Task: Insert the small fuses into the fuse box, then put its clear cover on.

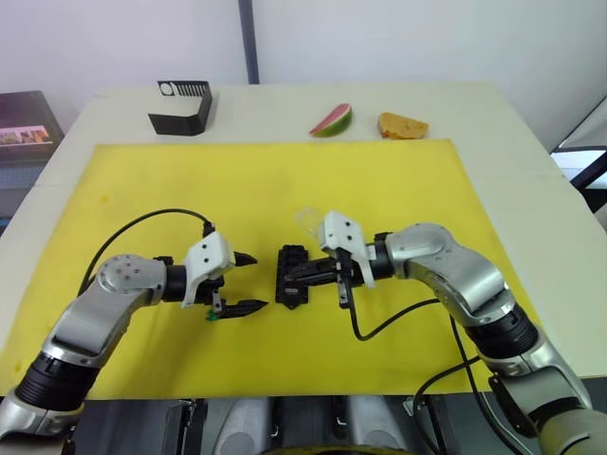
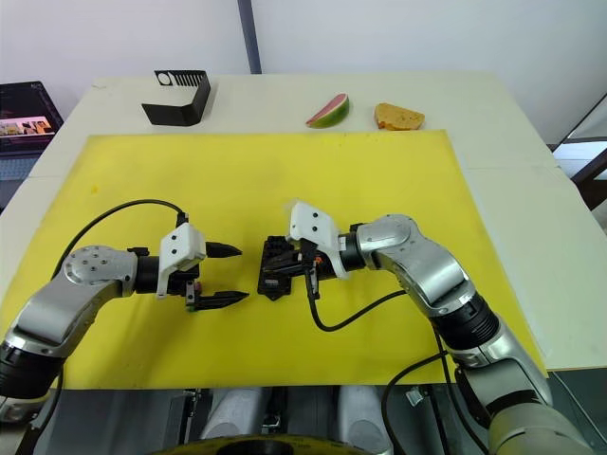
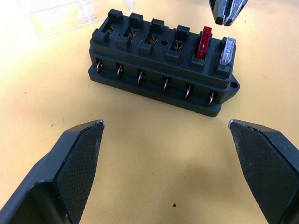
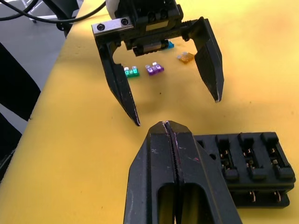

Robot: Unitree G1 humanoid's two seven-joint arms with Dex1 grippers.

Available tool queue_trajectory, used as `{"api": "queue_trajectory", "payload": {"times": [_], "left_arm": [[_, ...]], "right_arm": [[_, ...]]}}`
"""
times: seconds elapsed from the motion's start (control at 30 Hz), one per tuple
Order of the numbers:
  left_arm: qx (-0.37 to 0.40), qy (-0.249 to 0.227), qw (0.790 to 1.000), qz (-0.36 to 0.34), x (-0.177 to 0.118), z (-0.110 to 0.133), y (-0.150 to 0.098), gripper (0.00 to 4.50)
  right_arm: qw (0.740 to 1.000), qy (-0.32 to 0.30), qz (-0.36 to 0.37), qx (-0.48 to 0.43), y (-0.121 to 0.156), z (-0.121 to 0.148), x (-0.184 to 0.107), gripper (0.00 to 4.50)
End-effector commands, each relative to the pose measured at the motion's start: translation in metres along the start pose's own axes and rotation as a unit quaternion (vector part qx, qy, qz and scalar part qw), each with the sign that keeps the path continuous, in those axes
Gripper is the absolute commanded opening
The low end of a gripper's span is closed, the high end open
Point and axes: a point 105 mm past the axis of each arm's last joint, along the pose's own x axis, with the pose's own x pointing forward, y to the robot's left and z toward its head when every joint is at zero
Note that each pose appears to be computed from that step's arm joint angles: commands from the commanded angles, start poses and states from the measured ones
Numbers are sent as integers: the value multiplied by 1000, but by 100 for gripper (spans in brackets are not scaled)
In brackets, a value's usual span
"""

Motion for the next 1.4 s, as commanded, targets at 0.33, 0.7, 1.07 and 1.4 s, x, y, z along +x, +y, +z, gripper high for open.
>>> {"api": "queue_trajectory", "payload": {"times": [0.33, 0.7, 1.07, 1.4], "left_arm": [[18, -9, 1000, 16, -5, 9, 1, 450], [16, -11, 1000, 21, -6, 8, -1, 450], [20, -58, 998, 20, -14, 28, 2, 450], [-19, -46, 998, 28, -89, 41, 3, 450]], "right_arm": [[999, 32, -6, -19, -4, -19, 4, 2], [998, 56, -9, -26, -6, -34, 2, 2], [998, -35, -32, -28, -14, 25, -12, 2], [990, 37, -106, -79, -29, 31, -101, 2]]}}
